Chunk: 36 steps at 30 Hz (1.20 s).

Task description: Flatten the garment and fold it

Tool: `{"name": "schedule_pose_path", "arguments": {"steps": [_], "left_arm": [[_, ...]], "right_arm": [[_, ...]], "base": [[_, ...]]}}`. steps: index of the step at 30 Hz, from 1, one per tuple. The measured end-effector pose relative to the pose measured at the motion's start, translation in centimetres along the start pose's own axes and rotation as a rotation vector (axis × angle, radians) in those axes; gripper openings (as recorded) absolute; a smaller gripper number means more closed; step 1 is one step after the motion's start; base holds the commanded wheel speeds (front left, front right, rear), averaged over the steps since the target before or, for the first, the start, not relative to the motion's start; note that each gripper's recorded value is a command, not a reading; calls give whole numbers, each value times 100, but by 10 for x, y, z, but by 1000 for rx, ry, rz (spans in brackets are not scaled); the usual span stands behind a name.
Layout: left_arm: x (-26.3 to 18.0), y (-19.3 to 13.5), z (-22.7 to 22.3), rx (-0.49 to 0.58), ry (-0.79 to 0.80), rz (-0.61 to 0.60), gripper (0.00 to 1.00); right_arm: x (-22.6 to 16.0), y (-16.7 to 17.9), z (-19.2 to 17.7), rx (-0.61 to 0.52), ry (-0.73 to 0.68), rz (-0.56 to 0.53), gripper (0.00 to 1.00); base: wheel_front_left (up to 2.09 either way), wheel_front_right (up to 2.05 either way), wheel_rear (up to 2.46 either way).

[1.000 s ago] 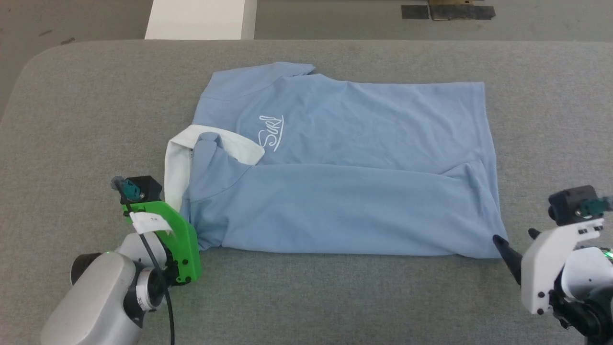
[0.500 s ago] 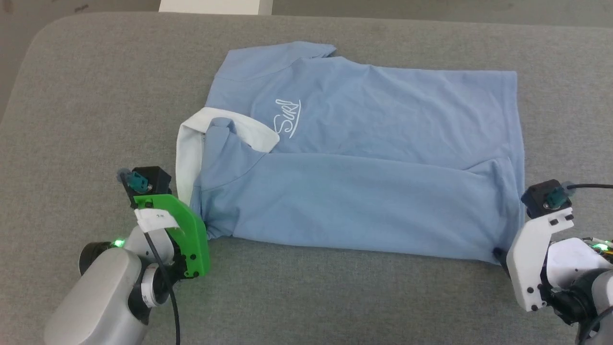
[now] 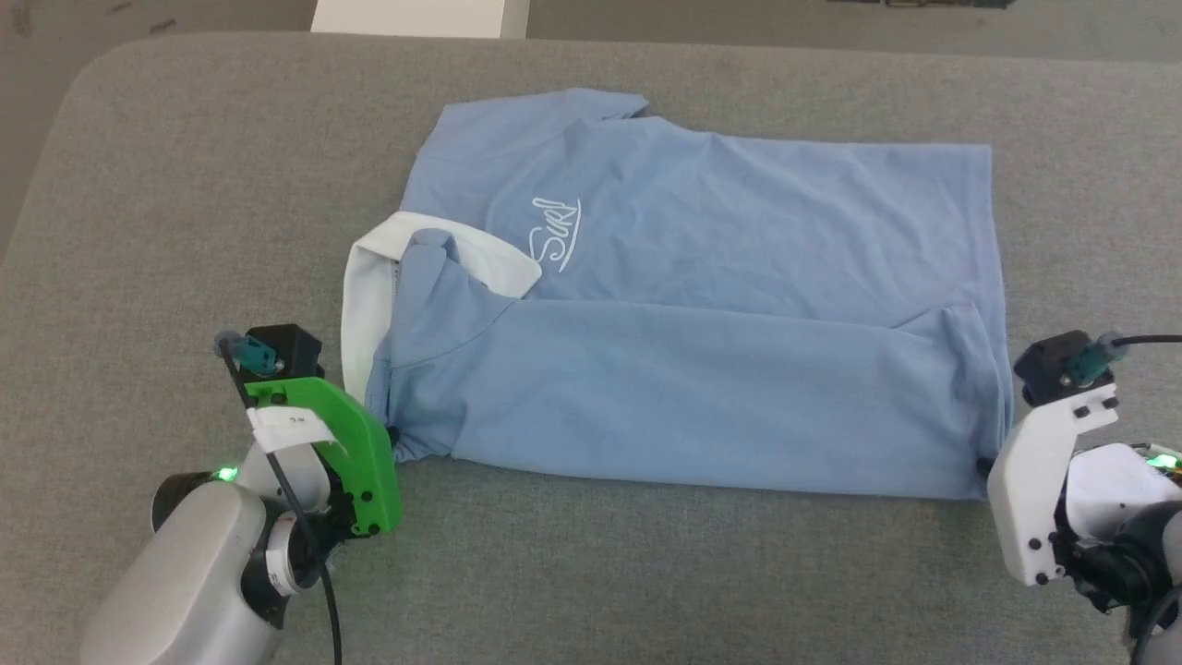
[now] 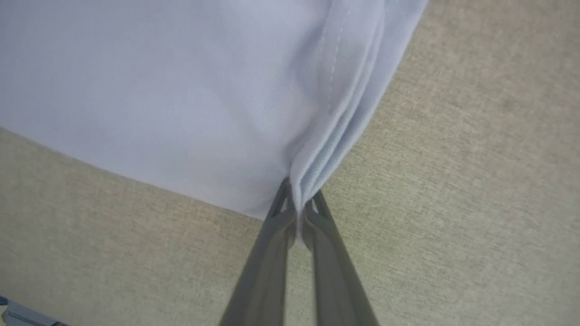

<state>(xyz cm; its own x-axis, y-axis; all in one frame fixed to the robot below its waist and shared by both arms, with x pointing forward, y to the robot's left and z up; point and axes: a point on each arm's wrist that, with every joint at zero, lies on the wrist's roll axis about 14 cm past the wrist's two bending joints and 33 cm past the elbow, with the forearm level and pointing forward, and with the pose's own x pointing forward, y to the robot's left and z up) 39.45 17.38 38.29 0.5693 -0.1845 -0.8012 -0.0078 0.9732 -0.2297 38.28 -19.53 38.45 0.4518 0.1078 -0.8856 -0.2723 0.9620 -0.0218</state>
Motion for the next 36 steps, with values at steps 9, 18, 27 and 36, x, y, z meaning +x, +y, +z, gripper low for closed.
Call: {"name": "schedule_pose_path", "arguments": {"steps": [9, 18, 27, 36], "left_arm": [[-39, 3, 26, -33, -144, -5, 0], [-75, 4, 10, -83, -182, -6, 0], [-74, 8, -46, -171, -40, 2, 0], [-59, 17, -85, -230, 86, 24, 0]], "right_arm": [[-42, -19, 26, 59, -159, -41, 0], [-68, -24, -9, 123, -138, -54, 0], [-58, -15, -62, 185, -7, -30, 0], [-40, -5, -97, 223, 98, -4, 0]], "base": [[0, 0, 0], [0, 0, 0], [0, 0, 0], [0, 0, 0]]}}
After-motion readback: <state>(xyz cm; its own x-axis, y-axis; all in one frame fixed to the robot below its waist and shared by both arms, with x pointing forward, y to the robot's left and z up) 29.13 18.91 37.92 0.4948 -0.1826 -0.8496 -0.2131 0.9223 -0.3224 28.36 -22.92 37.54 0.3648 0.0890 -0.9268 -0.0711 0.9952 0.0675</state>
